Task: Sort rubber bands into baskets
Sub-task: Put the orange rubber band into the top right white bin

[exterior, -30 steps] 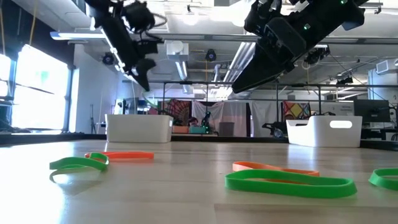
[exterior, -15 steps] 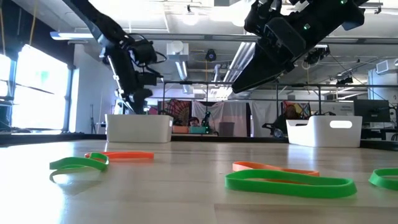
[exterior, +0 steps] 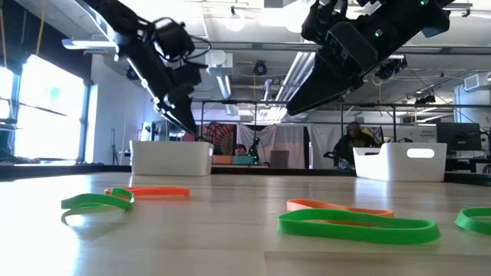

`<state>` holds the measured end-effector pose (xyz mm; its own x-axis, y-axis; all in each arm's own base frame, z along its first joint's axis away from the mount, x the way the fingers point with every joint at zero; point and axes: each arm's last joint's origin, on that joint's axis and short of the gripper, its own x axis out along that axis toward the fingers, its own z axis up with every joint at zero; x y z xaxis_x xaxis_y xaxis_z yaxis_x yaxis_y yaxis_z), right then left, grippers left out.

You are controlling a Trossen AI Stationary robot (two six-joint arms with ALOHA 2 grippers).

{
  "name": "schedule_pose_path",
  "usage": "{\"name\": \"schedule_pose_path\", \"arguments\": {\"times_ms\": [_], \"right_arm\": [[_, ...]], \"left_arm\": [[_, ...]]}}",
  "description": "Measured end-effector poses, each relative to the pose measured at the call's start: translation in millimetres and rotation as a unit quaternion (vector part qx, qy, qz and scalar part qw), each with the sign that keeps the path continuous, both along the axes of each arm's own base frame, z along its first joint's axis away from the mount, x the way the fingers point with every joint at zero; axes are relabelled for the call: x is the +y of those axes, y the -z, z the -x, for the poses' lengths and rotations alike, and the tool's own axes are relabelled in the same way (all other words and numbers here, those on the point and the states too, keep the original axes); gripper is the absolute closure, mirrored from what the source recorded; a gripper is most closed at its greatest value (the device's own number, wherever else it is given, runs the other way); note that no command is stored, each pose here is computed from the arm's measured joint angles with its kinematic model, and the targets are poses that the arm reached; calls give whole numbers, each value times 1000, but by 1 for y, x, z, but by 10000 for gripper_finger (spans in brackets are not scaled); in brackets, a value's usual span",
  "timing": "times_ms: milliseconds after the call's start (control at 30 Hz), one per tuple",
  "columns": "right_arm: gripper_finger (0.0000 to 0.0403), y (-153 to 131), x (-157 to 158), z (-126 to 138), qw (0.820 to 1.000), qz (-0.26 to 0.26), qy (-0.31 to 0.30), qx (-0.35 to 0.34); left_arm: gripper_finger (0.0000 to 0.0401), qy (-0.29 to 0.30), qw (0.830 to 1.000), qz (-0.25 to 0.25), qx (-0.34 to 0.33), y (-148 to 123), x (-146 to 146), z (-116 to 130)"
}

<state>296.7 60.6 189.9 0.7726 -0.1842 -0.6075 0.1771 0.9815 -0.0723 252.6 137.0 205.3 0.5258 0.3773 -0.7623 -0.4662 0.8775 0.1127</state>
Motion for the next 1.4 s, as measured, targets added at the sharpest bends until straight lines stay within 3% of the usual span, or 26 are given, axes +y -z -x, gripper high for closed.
{"name": "schedule_pose_path", "arguments": {"times_ms": [233,467,667,1033,1267,1400], "right_arm": [[203,0,0,0,1000,3,-2,2],[203,0,-1,0,1000,3,-1,2],[203,0,-1,0,1000,3,-1,1],[203,0,-1,0,1000,3,-1,0],[203,0,-1,0,1000,3,-1,0],[203,0,-1,0,1000,3,-1,0]], "left_arm": [[241,92,995,20,-33,5,-76,-5],[241,203,977,63,-13,18,-157,-10],[239,174,978,118,7,37,-202,-8],[212,150,976,147,58,75,-246,-3],[191,136,978,149,60,86,-255,-4],[198,127,980,138,60,89,-256,-5]]}}
